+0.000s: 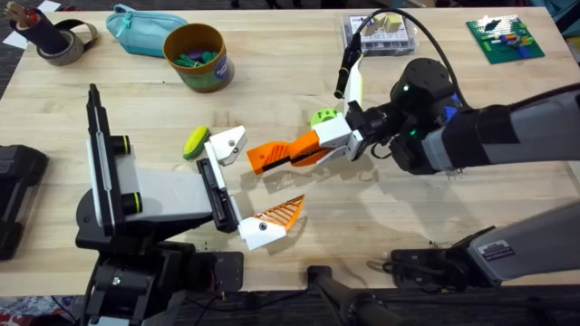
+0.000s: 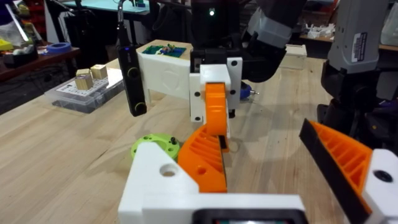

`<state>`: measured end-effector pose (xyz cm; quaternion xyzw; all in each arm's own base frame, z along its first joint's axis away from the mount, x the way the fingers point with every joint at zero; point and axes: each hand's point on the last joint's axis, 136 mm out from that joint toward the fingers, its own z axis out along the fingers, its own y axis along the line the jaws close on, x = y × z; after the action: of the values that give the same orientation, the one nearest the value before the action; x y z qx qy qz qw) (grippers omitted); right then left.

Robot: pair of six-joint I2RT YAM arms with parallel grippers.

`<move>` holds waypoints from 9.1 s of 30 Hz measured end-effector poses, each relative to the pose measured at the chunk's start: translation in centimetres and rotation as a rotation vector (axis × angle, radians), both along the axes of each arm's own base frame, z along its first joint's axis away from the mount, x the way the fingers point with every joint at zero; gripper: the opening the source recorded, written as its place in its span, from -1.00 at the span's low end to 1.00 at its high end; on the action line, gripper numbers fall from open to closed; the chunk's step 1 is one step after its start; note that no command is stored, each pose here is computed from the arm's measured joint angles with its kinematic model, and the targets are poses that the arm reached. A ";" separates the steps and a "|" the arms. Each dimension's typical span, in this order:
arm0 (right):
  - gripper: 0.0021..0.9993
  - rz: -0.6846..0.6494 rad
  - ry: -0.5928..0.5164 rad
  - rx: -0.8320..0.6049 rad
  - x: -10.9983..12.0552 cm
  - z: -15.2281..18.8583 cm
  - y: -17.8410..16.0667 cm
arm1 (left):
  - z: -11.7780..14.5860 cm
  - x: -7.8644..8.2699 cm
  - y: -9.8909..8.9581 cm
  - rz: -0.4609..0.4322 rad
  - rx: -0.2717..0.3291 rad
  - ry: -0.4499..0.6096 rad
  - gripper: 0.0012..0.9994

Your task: Pick up the gripper from the table and insert it into the empty holder that is missing its gripper. Then pick up a screw, insert it into the mounting hole, and use the screwdriver to tighten it. Finally, clean up the table by picking up the vegetable and placing it into the bucket.

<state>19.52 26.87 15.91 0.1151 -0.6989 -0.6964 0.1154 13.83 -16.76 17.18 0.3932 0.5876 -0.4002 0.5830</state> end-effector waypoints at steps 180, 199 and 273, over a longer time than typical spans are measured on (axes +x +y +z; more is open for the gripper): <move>-0.97 -0.018 -0.049 0.038 -0.7 1.5 1.9 | -1.2 0.3 0.2 0.026 0.010 0.098 0.97; -0.97 -0.078 -0.080 0.054 -0.1 1.5 3.0 | -1.2 0.8 0.4 0.058 0.011 0.094 0.98; 0.88 -0.097 -0.044 0.045 1.3 0.8 5.1 | -1.2 0.6 0.3 0.047 0.006 0.105 0.97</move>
<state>20.83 32.02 16.69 0.0990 -0.6902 -0.7140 0.0637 14.46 -16.42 15.99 0.3598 0.6277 -0.4047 0.5593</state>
